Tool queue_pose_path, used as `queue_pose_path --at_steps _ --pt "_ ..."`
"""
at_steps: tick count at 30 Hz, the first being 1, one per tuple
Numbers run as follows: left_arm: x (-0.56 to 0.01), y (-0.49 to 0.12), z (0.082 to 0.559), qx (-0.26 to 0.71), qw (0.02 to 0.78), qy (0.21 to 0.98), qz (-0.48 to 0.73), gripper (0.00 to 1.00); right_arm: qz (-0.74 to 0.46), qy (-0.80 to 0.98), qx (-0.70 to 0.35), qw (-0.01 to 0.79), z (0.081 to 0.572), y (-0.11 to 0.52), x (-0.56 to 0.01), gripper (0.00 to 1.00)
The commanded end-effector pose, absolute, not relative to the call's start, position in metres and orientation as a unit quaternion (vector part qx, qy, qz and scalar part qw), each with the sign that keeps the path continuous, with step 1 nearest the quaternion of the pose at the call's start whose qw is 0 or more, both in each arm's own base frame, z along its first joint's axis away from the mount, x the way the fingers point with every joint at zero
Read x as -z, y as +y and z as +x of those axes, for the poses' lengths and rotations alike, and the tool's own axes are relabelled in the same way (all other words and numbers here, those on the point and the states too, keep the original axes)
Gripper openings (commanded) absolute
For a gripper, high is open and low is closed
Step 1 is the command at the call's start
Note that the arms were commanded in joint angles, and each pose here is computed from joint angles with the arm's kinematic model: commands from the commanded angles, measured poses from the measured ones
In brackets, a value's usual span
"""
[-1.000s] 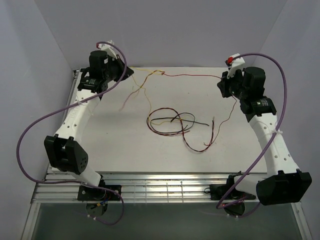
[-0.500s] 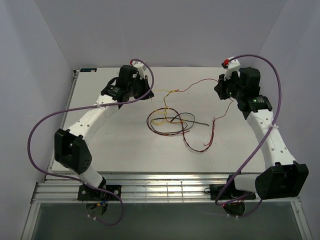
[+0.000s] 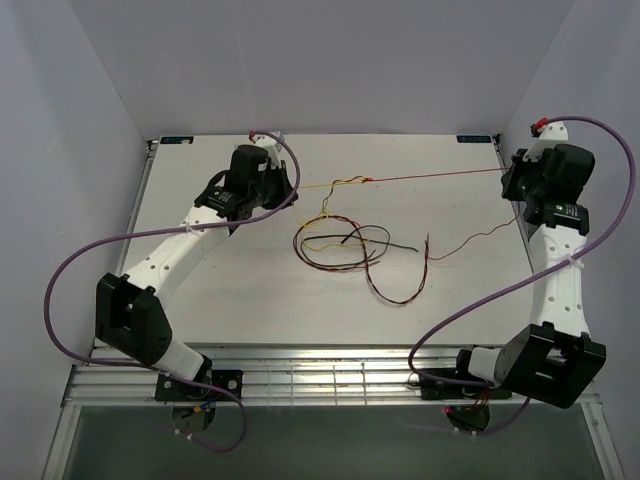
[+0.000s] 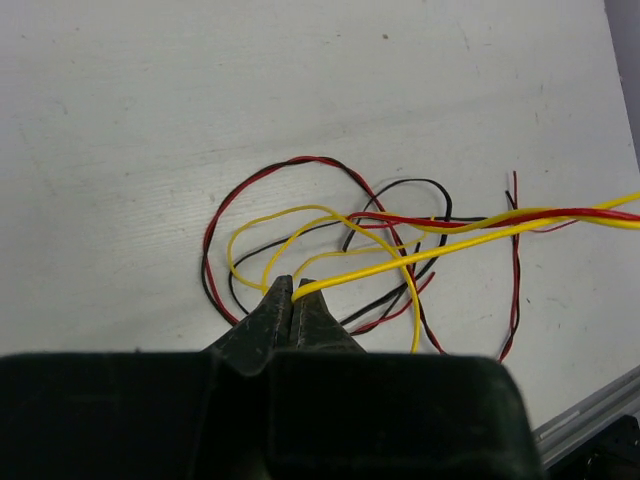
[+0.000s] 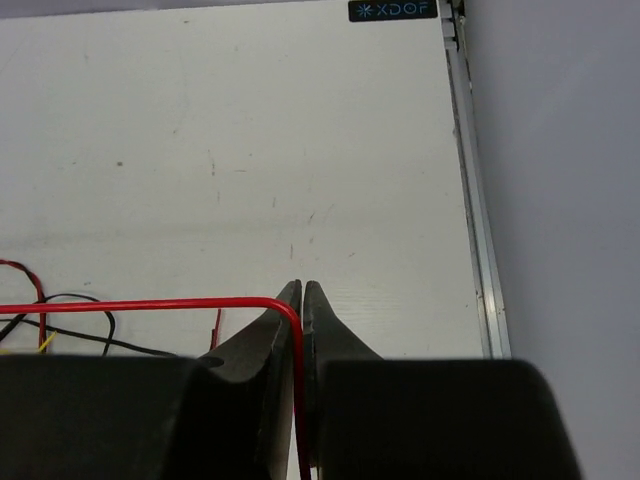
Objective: Untangle the cables
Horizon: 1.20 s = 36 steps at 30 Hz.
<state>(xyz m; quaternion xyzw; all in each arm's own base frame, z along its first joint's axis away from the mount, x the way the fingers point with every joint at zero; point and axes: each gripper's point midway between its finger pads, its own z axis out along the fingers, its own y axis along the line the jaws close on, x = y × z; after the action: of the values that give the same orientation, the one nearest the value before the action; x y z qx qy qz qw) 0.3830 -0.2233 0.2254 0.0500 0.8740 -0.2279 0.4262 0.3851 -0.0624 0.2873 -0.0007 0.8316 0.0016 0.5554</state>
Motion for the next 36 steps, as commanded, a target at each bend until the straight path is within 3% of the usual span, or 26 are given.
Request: queue_pose_path --at_steps 1,9,14,18,21,23,24,28,36 --pt "-0.187 -0.128 0.397 0.084 0.406 0.908 -0.058 0.0 0.059 0.785 0.035 0.616 0.381 -0.115 -0.315 0.08" --pt "-0.167 -0.089 0.413 0.026 0.382 0.918 -0.104 0.0 0.047 0.78 -0.016 0.623 0.371 -0.131 -0.316 0.08" --pt "-0.191 -0.161 0.41 0.202 0.39 0.899 -0.014 0.0 -0.009 0.8 -0.104 0.591 0.365 -0.089 -0.288 0.08" --pt "-0.218 -0.196 0.409 0.21 0.426 0.879 0.043 0.0 -0.043 0.855 -0.11 0.506 0.356 -0.036 -0.227 0.49" --pt "-0.243 -0.217 0.413 0.227 0.445 0.864 0.072 0.0 -0.075 0.893 -0.086 0.436 0.34 -0.01 -0.188 0.69" --pt "-0.26 -0.227 0.415 0.239 0.457 0.852 0.091 0.0 -0.114 0.894 -0.069 0.428 0.335 -0.003 -0.19 0.73" --pt "-0.264 -0.23 0.415 0.242 0.461 0.848 0.098 0.0 -0.143 0.889 -0.079 0.429 0.331 0.012 -0.193 0.84" --pt "-0.281 -0.247 0.408 0.256 0.472 0.833 0.134 0.0 -0.301 0.799 -0.176 0.491 0.308 0.082 -0.23 0.9" --pt "-0.305 -0.268 0.375 0.274 0.49 0.8 0.212 0.0 -0.468 0.658 -0.163 0.566 0.323 0.171 -0.269 0.9"
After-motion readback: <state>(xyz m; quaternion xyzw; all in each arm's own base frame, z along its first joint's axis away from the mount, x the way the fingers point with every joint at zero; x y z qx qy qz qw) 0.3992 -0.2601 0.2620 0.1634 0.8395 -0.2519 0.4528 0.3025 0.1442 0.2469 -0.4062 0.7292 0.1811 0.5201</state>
